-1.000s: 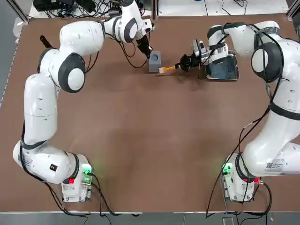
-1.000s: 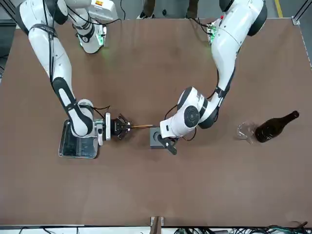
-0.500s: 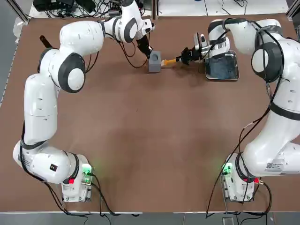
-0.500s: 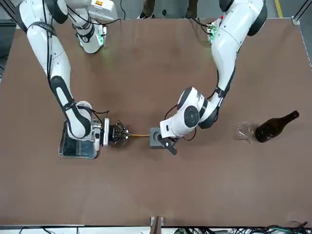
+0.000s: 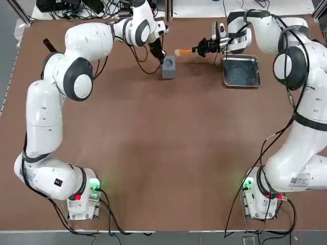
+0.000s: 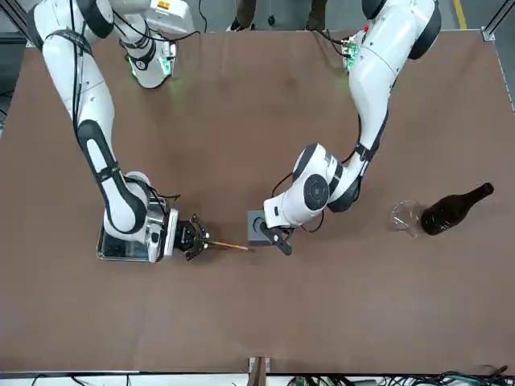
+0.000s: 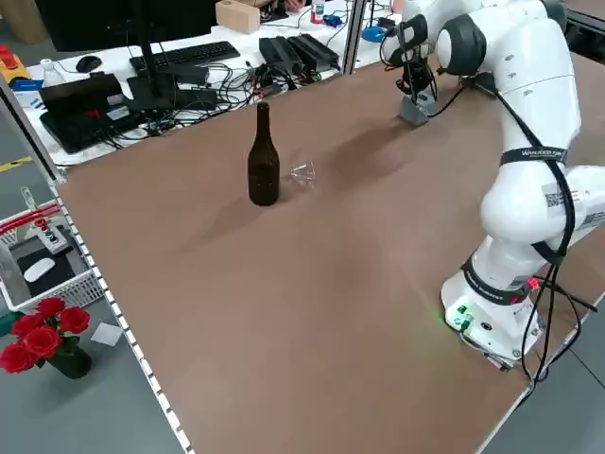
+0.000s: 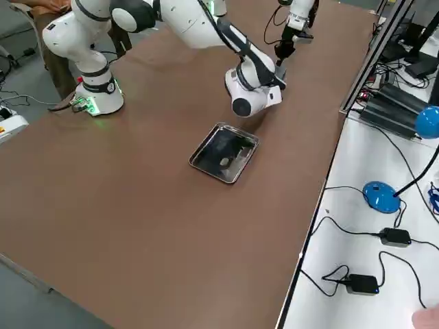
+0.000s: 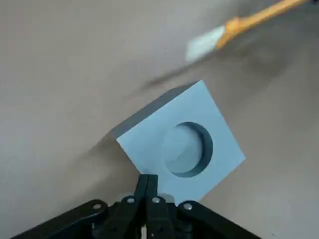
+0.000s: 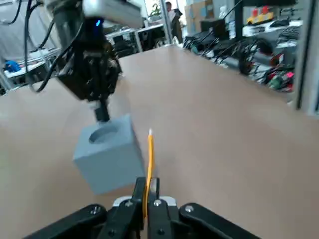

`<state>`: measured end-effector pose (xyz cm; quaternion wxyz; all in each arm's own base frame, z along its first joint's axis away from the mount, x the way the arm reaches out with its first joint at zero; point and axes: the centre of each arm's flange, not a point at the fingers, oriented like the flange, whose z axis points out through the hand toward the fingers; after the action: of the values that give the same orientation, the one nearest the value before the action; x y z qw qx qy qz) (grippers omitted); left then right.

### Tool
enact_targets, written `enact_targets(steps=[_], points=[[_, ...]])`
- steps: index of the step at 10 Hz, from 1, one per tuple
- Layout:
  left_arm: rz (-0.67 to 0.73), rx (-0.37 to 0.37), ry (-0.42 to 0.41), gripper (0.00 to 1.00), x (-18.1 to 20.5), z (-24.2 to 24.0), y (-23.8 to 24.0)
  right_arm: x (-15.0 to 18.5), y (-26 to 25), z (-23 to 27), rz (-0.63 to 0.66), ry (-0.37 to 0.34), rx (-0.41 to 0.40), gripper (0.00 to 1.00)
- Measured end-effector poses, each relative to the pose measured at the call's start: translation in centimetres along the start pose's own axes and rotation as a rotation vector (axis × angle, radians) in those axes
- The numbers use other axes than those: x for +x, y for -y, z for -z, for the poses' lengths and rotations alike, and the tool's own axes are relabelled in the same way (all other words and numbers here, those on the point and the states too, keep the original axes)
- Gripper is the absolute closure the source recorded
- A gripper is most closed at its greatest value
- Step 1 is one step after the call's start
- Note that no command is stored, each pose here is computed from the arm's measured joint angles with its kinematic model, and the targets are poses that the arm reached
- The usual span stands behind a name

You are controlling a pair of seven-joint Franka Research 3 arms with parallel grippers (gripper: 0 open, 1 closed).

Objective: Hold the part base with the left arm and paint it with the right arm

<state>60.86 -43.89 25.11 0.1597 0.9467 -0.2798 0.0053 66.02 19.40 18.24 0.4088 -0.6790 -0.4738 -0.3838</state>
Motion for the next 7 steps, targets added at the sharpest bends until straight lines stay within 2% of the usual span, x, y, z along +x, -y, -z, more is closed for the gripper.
enact_targets(steps=[2,4,5,7], points=[[0.000,0.000,0.000,0.96,0.0,0.0,0.0,2.0,-2.2,1.9,-0.100,-0.006,-0.071,0.96],[0.000,0.000,0.000,0.96,0.0,0.0,0.0,0.9,-5.1,6.9,-0.238,0.030,-0.153,0.96],[0.000,0.000,0.000,0.96,0.0,0.0,0.0,0.0,-6.7,10.9,-0.305,0.087,-0.158,0.96],[0.000,0.000,0.000,0.96,0.0,0.0,0.0,0.4,-8.4,19.8,-0.488,0.233,-0.096,0.96]])
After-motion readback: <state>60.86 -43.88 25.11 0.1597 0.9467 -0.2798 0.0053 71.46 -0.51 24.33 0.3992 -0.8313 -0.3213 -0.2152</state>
